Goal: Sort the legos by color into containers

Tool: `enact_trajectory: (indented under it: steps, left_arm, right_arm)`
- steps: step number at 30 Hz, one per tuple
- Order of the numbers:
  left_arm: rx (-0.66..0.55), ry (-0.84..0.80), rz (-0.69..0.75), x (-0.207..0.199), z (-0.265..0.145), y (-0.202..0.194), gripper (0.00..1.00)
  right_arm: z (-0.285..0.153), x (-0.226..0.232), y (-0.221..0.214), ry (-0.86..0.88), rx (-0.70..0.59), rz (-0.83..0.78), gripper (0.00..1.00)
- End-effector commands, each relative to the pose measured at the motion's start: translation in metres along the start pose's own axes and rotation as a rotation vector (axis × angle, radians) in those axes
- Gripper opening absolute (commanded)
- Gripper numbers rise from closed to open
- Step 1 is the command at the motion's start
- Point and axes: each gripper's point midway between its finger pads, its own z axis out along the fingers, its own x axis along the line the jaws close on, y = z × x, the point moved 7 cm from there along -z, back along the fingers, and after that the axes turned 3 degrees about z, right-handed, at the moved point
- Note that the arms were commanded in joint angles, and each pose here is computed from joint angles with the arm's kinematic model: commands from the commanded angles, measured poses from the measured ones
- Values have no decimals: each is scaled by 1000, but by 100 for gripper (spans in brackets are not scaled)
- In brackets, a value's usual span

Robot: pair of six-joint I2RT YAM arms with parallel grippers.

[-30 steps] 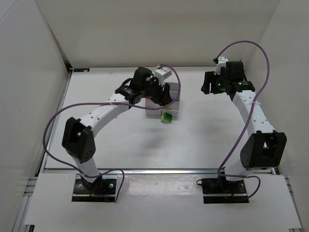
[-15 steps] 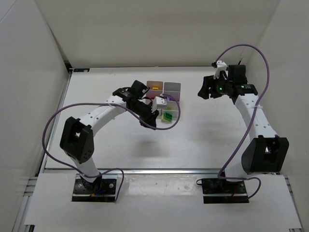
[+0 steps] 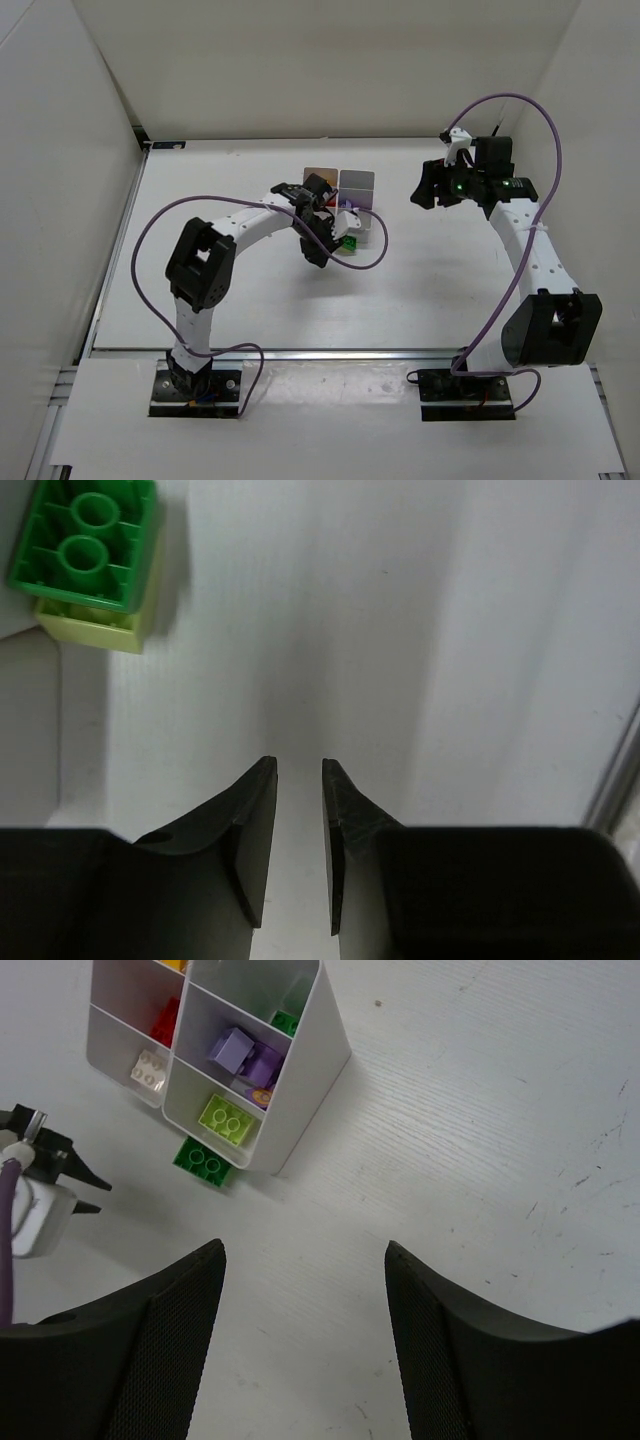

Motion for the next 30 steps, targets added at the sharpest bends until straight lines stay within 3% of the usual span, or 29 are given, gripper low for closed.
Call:
enact_trajectory:
  steps: [1,8,14,17,21,27,30]
  left_arm:
    - [0,148,1,15,-11,17,36]
    - [-52,300,-116,28,-10,29,43]
    - [-223,225,-410,-6,-30,41,49]
    - [-318,198,-563,-25,-46,57,56]
    - [-381,230,-610,-29,-61,78,69]
    - [-394,209,-844,-19,-63,98,77]
    - [-355,281,-983,-15,-51,93,82]
  right_arm:
    - [-11,2,6,-12,-33,-31,69]
    - [-11,0,6,-28,-36,-25,69]
    - [-11,-1,4,-46,-32,-8,70]
    - [-12,-2,3,-60,-31,-7,70]
    - [-11,-2,-1,-59,-20,2,70]
    - [-12,-2,1,-67,-23,11,70]
    - [-12,-2,-1,-68,-17,16,70]
